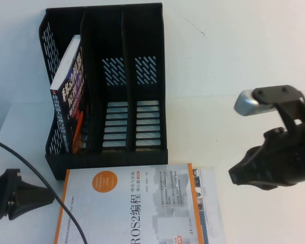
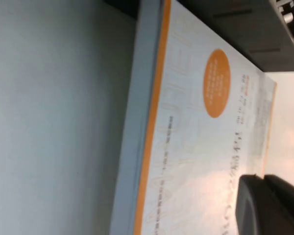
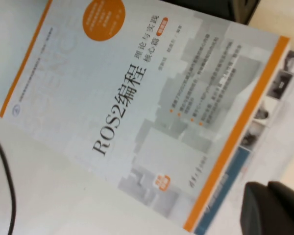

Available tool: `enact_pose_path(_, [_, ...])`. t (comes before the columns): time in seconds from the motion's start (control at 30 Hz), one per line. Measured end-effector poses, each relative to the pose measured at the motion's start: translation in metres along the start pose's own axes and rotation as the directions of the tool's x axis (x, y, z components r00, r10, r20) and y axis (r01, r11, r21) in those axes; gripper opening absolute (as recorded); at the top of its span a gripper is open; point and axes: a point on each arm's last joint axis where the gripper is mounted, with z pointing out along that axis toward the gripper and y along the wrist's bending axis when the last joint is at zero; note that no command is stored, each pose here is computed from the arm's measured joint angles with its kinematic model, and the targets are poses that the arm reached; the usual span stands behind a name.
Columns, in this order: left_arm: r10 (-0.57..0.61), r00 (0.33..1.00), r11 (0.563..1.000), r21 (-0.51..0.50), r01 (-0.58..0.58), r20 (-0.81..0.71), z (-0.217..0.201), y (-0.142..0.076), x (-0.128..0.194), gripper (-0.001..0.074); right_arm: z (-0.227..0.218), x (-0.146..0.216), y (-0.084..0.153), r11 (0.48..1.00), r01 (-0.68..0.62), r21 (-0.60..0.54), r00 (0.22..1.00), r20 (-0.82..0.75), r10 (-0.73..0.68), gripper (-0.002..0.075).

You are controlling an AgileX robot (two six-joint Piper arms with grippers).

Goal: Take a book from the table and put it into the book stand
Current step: Pick up the book with your left arm

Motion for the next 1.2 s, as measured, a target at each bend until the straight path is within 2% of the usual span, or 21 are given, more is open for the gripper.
enact_pose_path(0.1, [0.027, 0.999, 0.998, 0.053, -0.025, -0.044, 0.006, 0.006, -0.014, 0.0014, -0.033, 0.006, 0.003, 0.999, 0.028, 0.027, 0.998, 0.050, -0.029, 0.0008])
enact_pose_path(0.17, [0.034, 0.998, 0.998, 0.061, -0.031, -0.052, 0.009, 0.010, -0.024, 0.0066, -0.052, 0.011, 0.005, 0.998, 0.042, 0.049, 0.995, 0.088, -0.047, 0.0008])
enact_pose_path(0.27, [0.023, 0.997, 0.998, 0.061, -0.018, -0.068, 0.014, 0.018, -0.031, 0.0211, -0.082, 0.022, 0.006, 0.993, 0.051, 0.106, 0.988, 0.137, -0.066, 0.0008])
enact_pose_path(0.33, [0.016, 0.996, 0.999, 0.054, -0.011, -0.091, 0.016, 0.023, -0.030, 0.0347, -0.101, 0.032, 0.005, 0.986, 0.045, 0.160, 0.985, 0.157, -0.070, 0.0008])
enact_pose_path(0.4, [0.011, 0.993, 0.999, 0.031, -0.007, -0.115, 0.018, 0.028, -0.028, 0.0451, -0.115, 0.041, 0.003, 0.977, 0.031, 0.212, 0.984, 0.167, -0.067, 0.0008])
enact_pose_path(0.5, [0.013, 0.990, 1.000, -0.016, -0.015, -0.139, 0.026, 0.032, -0.027, 0.0529, -0.136, 0.055, 0.000, 0.964, 0.009, 0.267, 0.978, 0.199, -0.064, 0.0008])
enact_pose_path(0.73, [-0.003, 0.980, 0.999, -0.033, -0.004, -0.201, 0.047, 0.041, -0.024, 0.0555, -0.165, 0.085, 0.002, 0.964, -0.029, 0.264, 0.957, 0.285, -0.049, 0.0008])
enact_pose_path(1.03, [-0.032, 0.973, 0.999, -0.011, 0.030, -0.227, 0.062, 0.042, -0.021, 0.0552, -0.178, 0.101, 0.003, 0.964, -0.049, 0.260, 0.953, 0.302, -0.033, 0.0008])
enact_pose_path(1.1, [-0.036, 0.973, 0.999, -0.010, 0.035, -0.226, 0.062, 0.043, -0.021, 0.0529, -0.179, 0.102, 0.003, 0.965, -0.054, 0.257, 0.952, 0.306, -0.028, 0.0008])
enact_pose_path(1.2, [-0.050, 0.972, 0.999, -0.011, 0.049, -0.232, 0.064, 0.045, -0.020, 0.0455, -0.180, 0.103, 0.004, 0.965, -0.058, 0.255, 0.950, 0.311, -0.025, 0.0008])
